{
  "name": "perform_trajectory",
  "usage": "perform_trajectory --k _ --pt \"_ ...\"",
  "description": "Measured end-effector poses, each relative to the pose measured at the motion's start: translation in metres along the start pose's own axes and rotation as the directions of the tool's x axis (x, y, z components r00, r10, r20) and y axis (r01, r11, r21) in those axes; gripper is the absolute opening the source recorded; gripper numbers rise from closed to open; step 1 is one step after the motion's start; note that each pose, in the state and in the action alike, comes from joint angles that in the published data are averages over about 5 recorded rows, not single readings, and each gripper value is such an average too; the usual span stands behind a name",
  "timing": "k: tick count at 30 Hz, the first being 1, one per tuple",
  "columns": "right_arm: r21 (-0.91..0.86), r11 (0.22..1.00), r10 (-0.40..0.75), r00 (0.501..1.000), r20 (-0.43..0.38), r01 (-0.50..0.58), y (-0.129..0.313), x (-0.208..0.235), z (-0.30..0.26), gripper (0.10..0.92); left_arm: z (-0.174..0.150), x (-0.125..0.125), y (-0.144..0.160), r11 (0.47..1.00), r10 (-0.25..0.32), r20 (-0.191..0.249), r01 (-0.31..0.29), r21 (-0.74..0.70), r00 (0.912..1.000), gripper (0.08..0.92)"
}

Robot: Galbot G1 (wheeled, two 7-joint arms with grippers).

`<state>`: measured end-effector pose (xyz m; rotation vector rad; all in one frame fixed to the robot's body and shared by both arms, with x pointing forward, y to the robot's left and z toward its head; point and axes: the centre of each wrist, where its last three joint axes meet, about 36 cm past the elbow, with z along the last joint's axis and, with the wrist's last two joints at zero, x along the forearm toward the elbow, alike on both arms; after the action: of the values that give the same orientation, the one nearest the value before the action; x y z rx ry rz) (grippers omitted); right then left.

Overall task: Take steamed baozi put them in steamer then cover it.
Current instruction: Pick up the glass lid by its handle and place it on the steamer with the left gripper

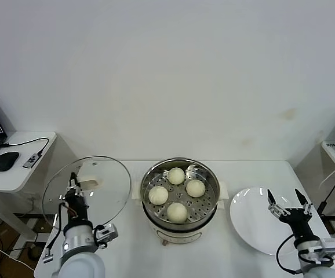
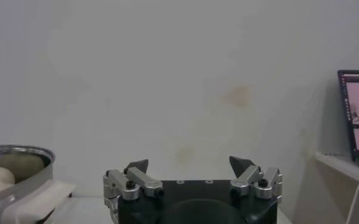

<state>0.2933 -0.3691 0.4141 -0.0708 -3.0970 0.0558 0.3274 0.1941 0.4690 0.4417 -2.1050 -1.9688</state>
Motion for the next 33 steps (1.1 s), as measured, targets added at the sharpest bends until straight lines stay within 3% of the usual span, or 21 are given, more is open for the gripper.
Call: perform_trajectory --k 10,19,27,33 --pt "0.01 0.999 0.033 0.999 -0.008 -0.033 0.004 0.001 0.008 0.823 -0.041 -0.006 -0.003 1.0 0.025 0.062 -0.026 0.014 0.9978 0.141" --pt "0.016 0.998 0.061 0.998 -0.015 -0.061 0.002 0.002 0.012 0.823 -0.081 -0.012 -0.01 0.998 0.057 0.124 -0.059 0.01 0.9907 0.141" --pt "0.015 0.997 0.076 0.997 -0.015 -0.076 -0.001 -0.001 0.014 0.823 -0.117 -0.008 -0.012 0.996 0.082 0.184 -0.085 0.008 0.9796 0.141" --pt "0.011 0.996 0.085 0.996 -0.021 -0.085 -0.001 -0.001 0.018 0.823 -0.145 0.001 -0.013 0.995 0.098 0.241 -0.103 0.009 0.9655 0.141"
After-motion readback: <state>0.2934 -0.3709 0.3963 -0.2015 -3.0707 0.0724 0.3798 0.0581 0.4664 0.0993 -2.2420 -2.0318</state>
